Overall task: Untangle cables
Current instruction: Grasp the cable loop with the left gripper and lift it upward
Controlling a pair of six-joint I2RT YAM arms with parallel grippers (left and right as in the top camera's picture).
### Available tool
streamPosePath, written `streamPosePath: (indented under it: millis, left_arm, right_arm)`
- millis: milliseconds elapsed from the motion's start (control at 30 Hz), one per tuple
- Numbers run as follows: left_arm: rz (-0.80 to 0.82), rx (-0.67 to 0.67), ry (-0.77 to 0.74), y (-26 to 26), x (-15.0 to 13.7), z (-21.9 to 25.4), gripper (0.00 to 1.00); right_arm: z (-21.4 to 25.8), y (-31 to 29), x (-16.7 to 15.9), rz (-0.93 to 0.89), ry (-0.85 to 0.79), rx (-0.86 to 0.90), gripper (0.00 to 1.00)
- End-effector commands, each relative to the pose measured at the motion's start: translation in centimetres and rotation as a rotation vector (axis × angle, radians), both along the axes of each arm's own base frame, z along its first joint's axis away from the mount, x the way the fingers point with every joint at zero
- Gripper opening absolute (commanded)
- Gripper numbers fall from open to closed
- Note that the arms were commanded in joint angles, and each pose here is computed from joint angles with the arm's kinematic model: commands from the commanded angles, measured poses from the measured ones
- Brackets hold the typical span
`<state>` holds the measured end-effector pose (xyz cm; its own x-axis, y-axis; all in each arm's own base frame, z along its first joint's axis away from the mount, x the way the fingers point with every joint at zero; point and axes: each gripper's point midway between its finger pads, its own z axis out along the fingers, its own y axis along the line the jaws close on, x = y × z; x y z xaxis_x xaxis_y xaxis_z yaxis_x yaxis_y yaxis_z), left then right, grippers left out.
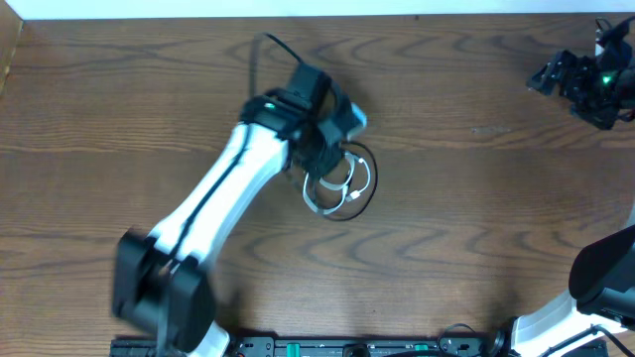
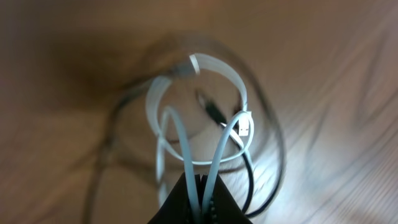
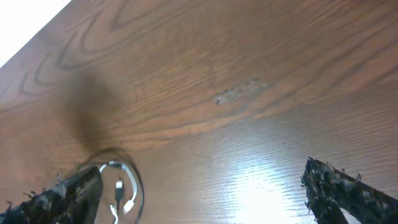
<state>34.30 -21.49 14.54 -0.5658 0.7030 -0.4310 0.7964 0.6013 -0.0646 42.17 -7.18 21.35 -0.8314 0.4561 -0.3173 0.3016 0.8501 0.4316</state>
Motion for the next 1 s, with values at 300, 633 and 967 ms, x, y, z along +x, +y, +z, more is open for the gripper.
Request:
streamPosePath:
  millis: [300,633,967]
  left_arm:
    - [0.385,-0.690,-0.317,-0.2,-2.6,25.1,0.08]
    - [0.496,-1.018,-0.332,-0.2,-2.5,32.4,0.07]
    - [0.551,-1.109,-0.366,0.6,-1.6,34.4,0.08]
  right_arm:
    - [-0.3,5.1,0.3,0.135,0.010,0.008,0.99]
    - [1.7,13.4,-0.1,0.510,-0.138,0.121,0.99]
    - [7.2,20.9,-2.5,0.849,-0.398,0.446,0.99]
